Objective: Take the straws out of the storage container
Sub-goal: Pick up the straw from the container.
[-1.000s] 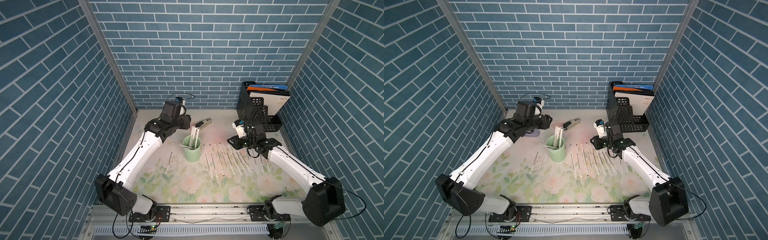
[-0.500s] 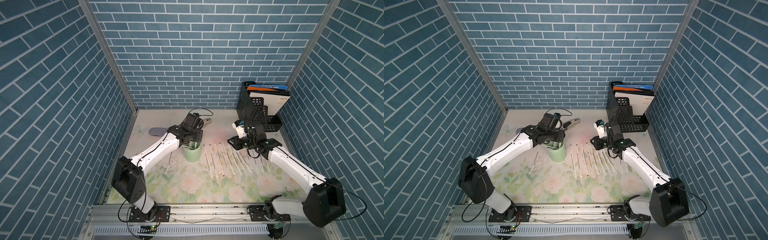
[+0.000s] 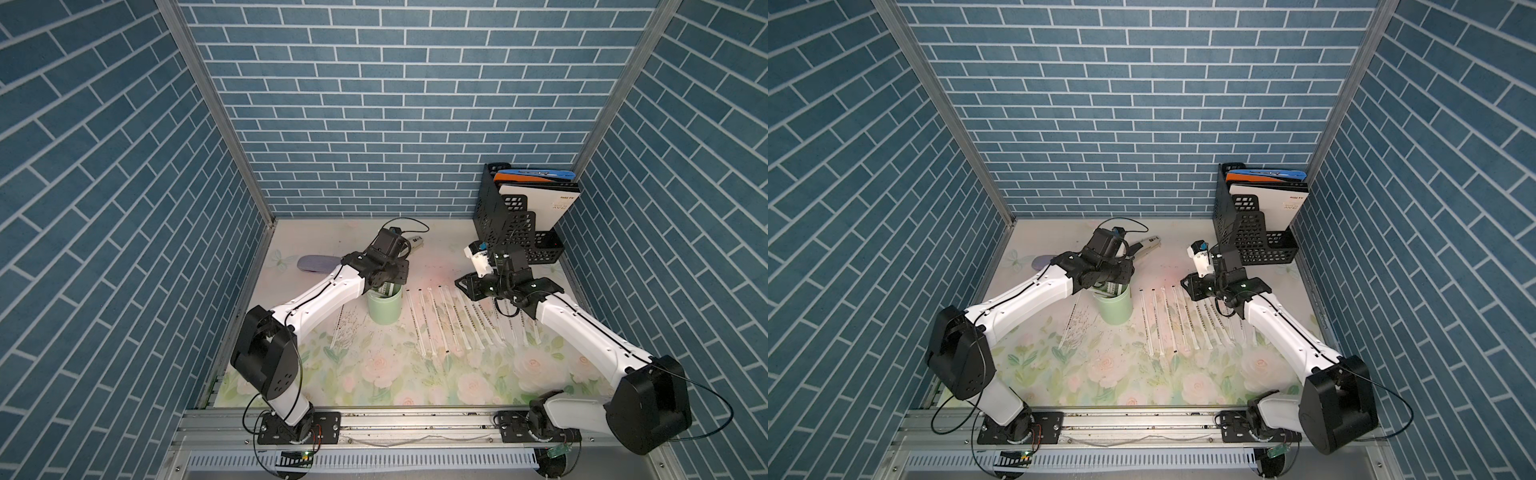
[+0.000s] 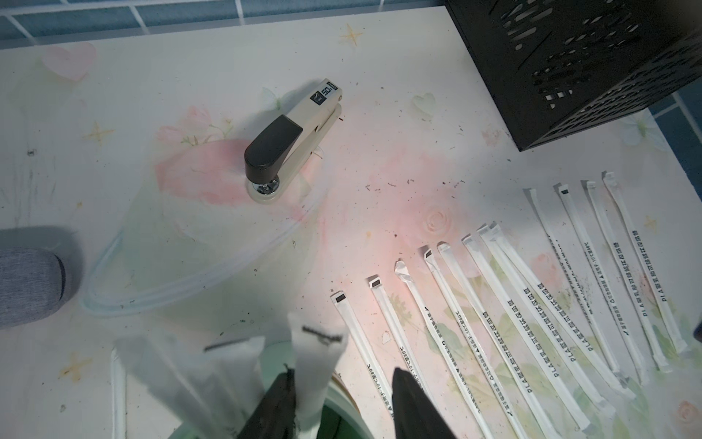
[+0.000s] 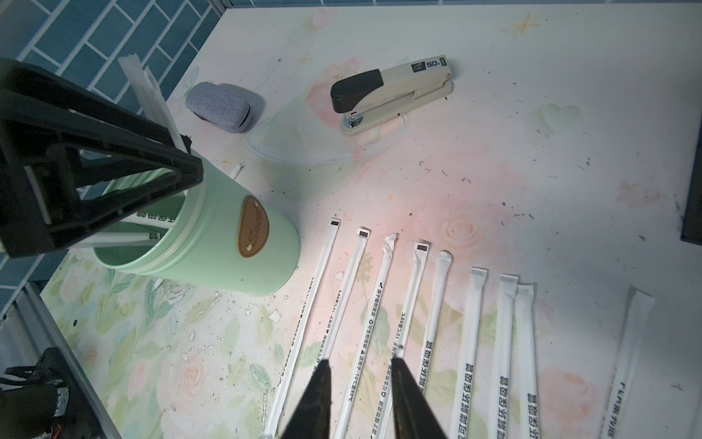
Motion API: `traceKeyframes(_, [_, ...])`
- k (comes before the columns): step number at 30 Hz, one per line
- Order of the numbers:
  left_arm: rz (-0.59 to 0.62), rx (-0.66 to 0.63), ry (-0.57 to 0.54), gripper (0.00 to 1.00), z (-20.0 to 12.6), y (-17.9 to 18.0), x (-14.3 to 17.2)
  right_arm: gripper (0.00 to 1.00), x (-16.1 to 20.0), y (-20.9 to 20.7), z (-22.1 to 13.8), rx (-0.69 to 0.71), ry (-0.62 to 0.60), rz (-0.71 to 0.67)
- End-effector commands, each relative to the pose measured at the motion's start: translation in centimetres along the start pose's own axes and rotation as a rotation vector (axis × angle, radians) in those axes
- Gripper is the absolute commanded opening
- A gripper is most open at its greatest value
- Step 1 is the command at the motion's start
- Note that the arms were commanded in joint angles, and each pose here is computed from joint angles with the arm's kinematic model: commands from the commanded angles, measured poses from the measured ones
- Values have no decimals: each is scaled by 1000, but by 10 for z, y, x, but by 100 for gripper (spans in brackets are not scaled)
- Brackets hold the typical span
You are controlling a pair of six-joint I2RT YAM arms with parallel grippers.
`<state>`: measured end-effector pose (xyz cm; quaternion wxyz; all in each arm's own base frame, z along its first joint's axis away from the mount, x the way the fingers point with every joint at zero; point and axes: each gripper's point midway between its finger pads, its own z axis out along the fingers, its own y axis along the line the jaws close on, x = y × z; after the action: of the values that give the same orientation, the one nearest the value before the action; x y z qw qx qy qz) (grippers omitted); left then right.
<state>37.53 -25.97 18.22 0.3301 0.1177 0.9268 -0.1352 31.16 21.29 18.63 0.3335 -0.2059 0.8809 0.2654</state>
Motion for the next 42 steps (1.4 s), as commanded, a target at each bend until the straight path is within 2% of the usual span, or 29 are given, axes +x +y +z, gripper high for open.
traceKeyframes(1, [1, -3, 5, 43, 4, -2, 0, 27, 4, 2, -2, -1, 3, 22])
traceKeyframes(25, [2, -19, -42, 15, -26, 1, -12, 28, -6, 6, 0, -26, -15, 27])
traceKeyframes(33, [5, -21, -84, 11, -53, 0, -28, 28, -10, 9, -3, -36, -28, 32])
traceKeyframes(42, [28, -38, -141, 10, -98, 1, -53, 28, -18, 15, -9, -55, -51, 28])
